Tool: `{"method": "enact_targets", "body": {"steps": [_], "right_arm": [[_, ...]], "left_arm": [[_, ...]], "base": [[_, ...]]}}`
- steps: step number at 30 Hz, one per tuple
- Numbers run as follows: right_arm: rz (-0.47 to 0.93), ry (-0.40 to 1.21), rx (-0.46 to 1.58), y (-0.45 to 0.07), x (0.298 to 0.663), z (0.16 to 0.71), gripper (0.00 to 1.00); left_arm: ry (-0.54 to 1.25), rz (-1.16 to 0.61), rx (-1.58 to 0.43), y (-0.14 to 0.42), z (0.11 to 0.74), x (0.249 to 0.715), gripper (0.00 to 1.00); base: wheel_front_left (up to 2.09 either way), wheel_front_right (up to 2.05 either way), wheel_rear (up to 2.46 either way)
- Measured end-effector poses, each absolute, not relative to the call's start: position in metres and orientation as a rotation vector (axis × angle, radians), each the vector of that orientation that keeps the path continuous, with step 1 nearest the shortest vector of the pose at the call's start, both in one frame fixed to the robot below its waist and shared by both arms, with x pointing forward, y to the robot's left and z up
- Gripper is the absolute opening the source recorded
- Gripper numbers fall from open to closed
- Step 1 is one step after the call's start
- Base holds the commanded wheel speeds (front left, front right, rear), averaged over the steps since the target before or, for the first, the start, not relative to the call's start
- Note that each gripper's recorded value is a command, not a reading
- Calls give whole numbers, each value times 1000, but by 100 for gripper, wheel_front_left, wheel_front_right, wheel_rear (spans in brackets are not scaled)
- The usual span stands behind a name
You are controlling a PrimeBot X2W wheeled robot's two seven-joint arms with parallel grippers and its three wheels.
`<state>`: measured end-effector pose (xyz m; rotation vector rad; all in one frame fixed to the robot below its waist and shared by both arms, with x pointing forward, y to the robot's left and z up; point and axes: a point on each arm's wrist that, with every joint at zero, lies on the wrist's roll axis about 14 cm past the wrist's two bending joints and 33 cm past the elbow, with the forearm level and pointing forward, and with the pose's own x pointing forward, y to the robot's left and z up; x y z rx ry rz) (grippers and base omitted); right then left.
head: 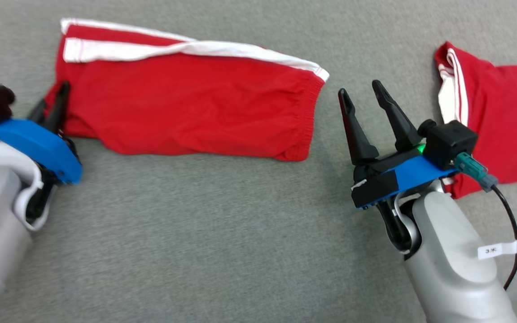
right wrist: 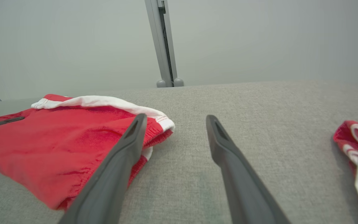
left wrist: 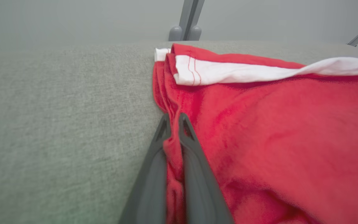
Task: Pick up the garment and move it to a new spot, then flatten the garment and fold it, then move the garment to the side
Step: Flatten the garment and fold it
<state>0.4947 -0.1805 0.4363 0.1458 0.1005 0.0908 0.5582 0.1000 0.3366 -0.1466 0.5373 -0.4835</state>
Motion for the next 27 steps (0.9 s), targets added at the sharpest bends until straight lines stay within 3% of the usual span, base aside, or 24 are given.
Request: {"method": "enact_targets", "body": {"steps": [15,16,18,27], "right_arm": [[147,101,162,-150,460,454,100],[155,104,161,-147,461,454,100],[171,112,160,-140,462,451,100],[255,170,150,-104,494,434,100]], "left_arm": [[464,-250,-332,140,371,462,0],[458,-237,-332,142,371,456,20],[434,-220,-331,147,374,451,100],[356,-136,-294,172,379,428,100]], "base": [[0,0,0],[0,0,0],[0,0,0],[0,0,0]]}}
